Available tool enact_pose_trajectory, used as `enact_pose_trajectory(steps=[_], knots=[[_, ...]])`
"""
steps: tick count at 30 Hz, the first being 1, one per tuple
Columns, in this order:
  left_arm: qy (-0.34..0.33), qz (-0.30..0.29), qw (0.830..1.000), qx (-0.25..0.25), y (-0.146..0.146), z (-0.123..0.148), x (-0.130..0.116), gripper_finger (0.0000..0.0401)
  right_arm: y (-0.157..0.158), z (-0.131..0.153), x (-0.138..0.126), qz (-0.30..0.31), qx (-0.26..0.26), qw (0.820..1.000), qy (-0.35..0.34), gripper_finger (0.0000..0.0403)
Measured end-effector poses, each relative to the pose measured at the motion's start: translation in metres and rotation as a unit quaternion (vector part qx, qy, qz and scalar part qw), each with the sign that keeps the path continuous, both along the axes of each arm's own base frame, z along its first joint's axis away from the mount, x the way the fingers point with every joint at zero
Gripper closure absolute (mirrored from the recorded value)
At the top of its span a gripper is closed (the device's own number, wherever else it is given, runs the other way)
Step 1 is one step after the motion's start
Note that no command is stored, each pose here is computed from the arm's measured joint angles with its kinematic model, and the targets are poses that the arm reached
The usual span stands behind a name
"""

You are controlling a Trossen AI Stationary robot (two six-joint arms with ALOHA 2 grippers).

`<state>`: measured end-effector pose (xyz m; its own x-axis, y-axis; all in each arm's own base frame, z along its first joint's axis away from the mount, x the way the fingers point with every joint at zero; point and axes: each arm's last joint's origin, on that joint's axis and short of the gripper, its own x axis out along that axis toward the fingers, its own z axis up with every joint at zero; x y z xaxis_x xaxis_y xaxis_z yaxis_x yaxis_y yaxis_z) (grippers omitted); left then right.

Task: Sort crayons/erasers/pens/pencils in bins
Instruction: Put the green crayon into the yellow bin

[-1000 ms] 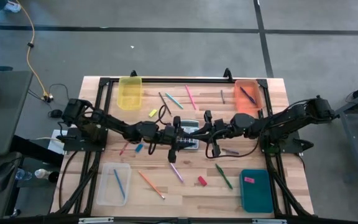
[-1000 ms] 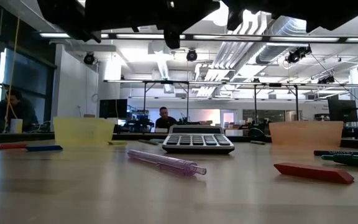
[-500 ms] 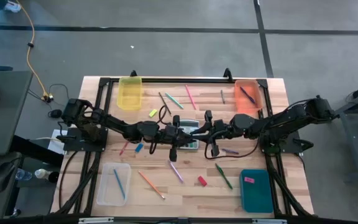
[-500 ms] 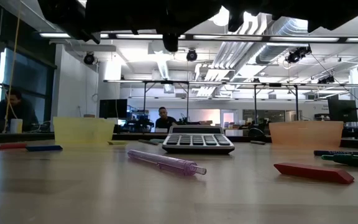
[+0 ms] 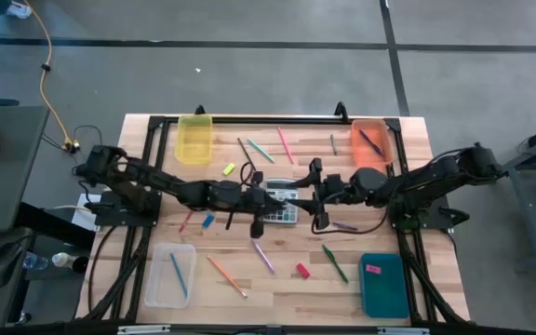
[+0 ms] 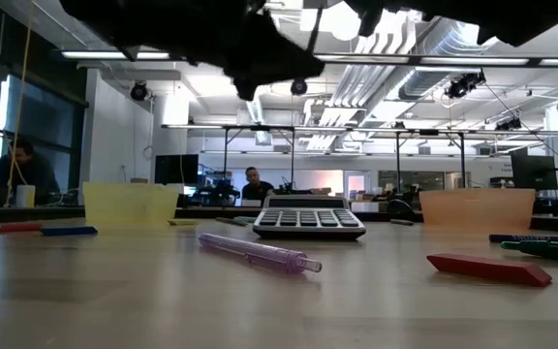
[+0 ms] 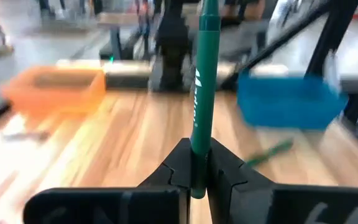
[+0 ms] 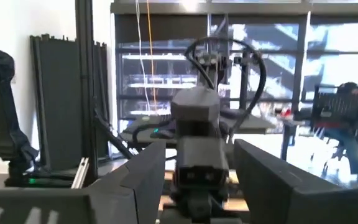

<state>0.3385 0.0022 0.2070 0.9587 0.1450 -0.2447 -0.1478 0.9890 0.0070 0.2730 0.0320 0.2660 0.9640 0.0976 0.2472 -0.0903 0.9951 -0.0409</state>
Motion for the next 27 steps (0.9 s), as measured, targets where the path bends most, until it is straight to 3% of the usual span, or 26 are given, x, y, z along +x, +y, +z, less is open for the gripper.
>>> enact_pose_trajectory(steps=[6,11,15,18,22,27], knots=[[0.085,0.039,0.996,0.01,0.008,0.018,-0.027,0.0395,-0.001,0.011,-0.009,-0.012,-0.031,0.999,-0.006,0.0237],[0.18,0.098,0.979,-0.002,0.02,0.032,-0.067,0.0394,-0.003,0.014,-0.018,-0.018,-0.034,0.999,0.028,0.0297],[0.228,0.15,0.961,-0.04,0.036,0.042,-0.099,0.0394,-0.007,0.009,-0.022,-0.074,-0.053,0.993,0.08,0.0358],[0.281,0.2,0.937,-0.049,0.052,0.042,-0.123,0.0394,-0.009,0.001,-0.022,-0.11,-0.058,0.985,0.122,0.0394],[0.349,0.273,0.894,-0.071,0.081,0.034,-0.147,0.0394,-0.009,-0.005,-0.021,-0.115,-0.061,0.981,0.146,0.0391],[0.388,0.328,0.854,-0.113,0.121,0.025,-0.164,0.0394,-0.009,-0.005,-0.021,-0.114,-0.062,0.98,0.149,0.0401]])
